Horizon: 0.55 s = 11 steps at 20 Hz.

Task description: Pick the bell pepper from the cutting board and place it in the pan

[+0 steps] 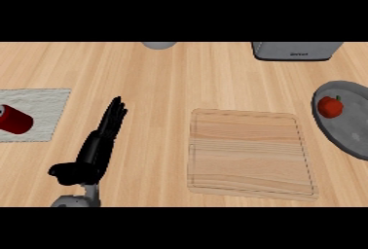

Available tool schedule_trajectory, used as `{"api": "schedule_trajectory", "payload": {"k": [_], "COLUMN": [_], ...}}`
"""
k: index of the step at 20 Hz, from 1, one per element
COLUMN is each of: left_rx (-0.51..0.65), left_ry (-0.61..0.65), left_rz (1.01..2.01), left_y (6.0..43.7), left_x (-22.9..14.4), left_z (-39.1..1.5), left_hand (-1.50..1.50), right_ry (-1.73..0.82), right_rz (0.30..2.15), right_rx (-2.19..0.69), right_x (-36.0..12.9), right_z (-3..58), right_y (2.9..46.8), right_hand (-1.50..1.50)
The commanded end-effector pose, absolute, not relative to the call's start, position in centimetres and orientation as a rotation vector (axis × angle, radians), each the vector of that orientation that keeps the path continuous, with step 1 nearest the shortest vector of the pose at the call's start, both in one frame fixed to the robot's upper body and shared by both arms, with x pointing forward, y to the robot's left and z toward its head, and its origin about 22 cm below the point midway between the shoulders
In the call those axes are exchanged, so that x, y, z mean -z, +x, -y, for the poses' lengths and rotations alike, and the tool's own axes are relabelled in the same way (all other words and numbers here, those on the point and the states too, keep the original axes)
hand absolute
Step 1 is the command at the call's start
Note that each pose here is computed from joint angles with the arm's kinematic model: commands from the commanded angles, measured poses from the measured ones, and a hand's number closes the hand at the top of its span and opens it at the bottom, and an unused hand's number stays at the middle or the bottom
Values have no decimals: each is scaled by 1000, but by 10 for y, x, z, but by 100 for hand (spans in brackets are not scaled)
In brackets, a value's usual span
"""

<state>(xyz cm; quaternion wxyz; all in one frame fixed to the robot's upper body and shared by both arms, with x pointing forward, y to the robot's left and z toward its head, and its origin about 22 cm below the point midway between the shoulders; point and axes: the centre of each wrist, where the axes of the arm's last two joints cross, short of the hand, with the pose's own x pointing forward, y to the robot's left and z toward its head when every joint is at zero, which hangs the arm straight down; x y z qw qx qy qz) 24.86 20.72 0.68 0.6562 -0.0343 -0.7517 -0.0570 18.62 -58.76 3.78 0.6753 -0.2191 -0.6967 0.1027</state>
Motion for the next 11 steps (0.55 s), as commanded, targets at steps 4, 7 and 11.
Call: {"api": "schedule_trajectory", "payload": {"k": [4, 7, 11], "left_rx": [144, 153, 130], "left_ry": [-89, -76, -81], "left_rz": [1696, 1695, 1709], "left_y": [247, 249, 245], "left_x": [-7, -1, -1], "left_z": [-198, -203, -202], "left_hand": [0, 0, 0], "right_ry": [-345, -353, -432], "right_rz": [1687, 1708, 1725], "right_rx": [-261, -281, -332], "right_x": [-33, -42, -38], "right_z": [590, 595, 597], "right_y": [175, 174, 162], "right_hand": [-150, -150, -150]}}
